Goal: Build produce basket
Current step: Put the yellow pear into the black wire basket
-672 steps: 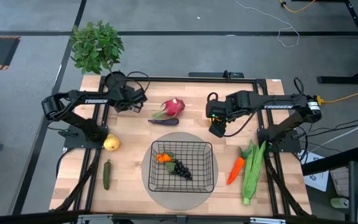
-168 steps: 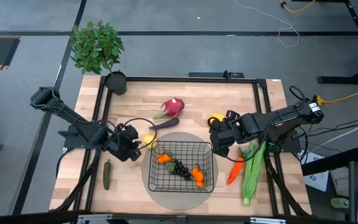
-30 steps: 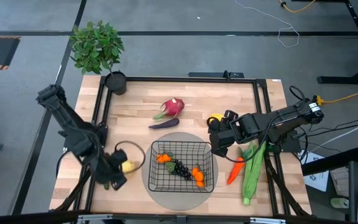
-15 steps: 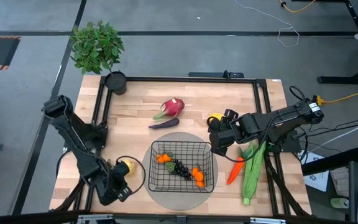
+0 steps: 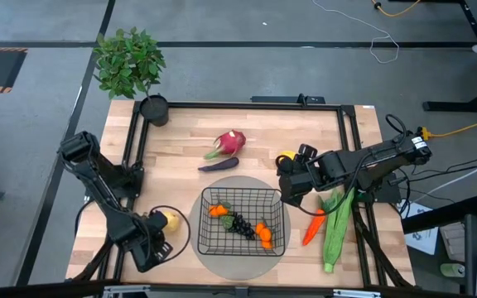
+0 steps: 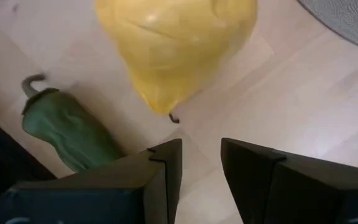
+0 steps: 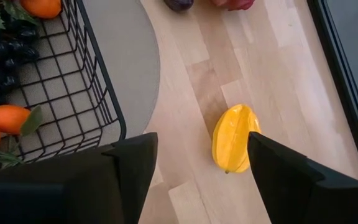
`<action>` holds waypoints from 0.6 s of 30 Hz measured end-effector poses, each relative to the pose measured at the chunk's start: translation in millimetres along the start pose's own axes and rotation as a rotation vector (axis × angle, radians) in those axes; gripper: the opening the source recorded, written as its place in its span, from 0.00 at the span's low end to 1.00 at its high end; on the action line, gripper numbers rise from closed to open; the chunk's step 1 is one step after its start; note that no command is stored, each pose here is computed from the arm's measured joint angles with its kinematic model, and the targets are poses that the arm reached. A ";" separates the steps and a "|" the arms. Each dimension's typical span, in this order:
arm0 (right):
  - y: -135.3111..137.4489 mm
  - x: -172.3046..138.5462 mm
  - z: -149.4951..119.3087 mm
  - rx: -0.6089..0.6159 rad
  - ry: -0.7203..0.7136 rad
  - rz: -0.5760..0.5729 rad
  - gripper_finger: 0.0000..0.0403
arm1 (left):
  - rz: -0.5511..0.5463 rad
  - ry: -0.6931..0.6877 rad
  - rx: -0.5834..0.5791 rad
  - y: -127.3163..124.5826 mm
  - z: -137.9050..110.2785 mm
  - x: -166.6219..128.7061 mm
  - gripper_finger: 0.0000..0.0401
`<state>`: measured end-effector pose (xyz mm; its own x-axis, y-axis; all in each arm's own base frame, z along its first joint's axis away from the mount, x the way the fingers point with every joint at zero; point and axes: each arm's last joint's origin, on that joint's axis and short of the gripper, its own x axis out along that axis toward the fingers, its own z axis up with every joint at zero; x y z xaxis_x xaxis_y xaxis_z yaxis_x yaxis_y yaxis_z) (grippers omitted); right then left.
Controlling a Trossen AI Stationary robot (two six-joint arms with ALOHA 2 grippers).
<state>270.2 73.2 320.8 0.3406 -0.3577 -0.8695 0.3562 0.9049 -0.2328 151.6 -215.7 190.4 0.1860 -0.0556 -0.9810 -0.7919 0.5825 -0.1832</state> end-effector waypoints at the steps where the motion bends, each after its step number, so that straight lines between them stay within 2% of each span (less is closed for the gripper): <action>1: 0.0 0.0 0.0 0.000 -0.001 -0.001 0.59 | 0.002 -0.006 0.005 0.7 -0.6 -0.1 0.25; 8: 0.0 0.0 0.1 0.001 -0.002 -0.001 0.59 | -0.027 -0.008 -0.002 -1.9 -1.2 -0.2 0.29; 18: 0.0 0.0 0.1 0.001 -0.001 0.000 0.59 | 0.005 -0.016 -0.020 1.2 -0.3 -0.2 0.46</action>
<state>270.3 73.3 320.8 0.3418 -0.3582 -0.8688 0.3567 0.9048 -0.2327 150.3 -215.2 190.3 0.1914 -0.0394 -0.9807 -0.8040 0.5668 -0.1797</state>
